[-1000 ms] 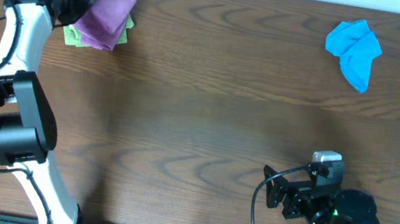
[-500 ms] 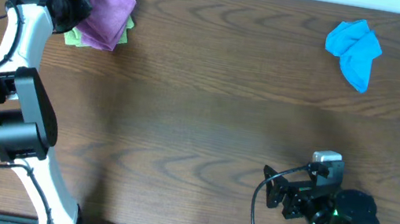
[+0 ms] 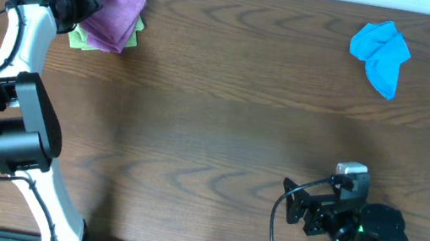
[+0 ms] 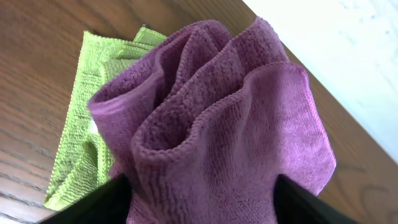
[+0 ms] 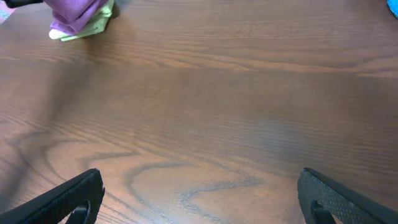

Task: Fold the cloth
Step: 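Carry the folded cloth with the left gripper onto the cloth stack, then lower the cloth onto the stack and open the left gripper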

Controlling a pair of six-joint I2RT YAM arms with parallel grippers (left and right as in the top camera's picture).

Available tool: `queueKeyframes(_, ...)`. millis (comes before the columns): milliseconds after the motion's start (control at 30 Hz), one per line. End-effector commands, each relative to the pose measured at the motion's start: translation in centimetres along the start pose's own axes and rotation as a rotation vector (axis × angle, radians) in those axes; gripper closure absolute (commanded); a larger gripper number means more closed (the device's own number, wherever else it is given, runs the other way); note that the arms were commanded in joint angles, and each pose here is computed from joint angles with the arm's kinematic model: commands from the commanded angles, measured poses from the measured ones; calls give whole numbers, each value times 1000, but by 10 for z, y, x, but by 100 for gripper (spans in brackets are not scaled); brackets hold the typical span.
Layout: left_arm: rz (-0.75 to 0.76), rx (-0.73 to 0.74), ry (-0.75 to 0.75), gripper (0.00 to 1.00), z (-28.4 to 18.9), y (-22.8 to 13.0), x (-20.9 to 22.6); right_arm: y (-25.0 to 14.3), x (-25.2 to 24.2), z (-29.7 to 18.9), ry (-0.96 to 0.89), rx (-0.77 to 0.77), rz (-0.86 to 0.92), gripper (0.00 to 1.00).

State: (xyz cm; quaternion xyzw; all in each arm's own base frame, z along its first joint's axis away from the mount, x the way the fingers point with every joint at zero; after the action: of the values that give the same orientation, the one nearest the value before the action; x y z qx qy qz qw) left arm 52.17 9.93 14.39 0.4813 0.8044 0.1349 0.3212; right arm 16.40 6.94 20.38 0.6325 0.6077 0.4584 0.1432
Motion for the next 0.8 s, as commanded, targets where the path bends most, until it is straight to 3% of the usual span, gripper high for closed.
queueKeyframes(0, -8, -28, 19, 21, -4, 12, 12, -1, -2, 0, -5, -1, 17, 1)
queueKeyframes(300, -57, -82, 48, 15, -31, 31, 40, -1, -2, 0, -6, -1, 17, 1)
queueKeyframes(467, -60, -98, 1, 19, -53, 38, 34, -1, -2, 0, -6, -1, 17, 1)
queueKeyframes(533, -53, -96, -49, 35, -62, 39, 24, -1, -2, 0, -6, -1, 17, 1)
queueKeyframes(633, -32, -93, -144, 90, -71, 40, 4, -1, -2, 0, -6, -1, 17, 1)
queueKeyframes(667, -29, -89, -165, 94, -71, 39, -2, -1, -2, 0, -6, -1, 17, 1)
queueKeyframes(767, -17, -75, -172, 94, -64, 33, -16, -1, -2, 0, -6, -1, 17, 1)
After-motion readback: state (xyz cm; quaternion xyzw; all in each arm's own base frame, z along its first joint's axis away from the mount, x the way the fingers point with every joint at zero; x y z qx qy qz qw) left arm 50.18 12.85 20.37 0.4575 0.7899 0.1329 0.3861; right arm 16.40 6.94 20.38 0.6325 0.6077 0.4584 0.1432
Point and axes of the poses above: each gripper's point midway between its finger pads, its own z axis out along the fingers, its own x axis along the line the jaws close on, y = z × x, the point moved 4 cm from there along -z, back along the fingers, and after that the axes turned 9 degrees about z, right-handed, at the moved point
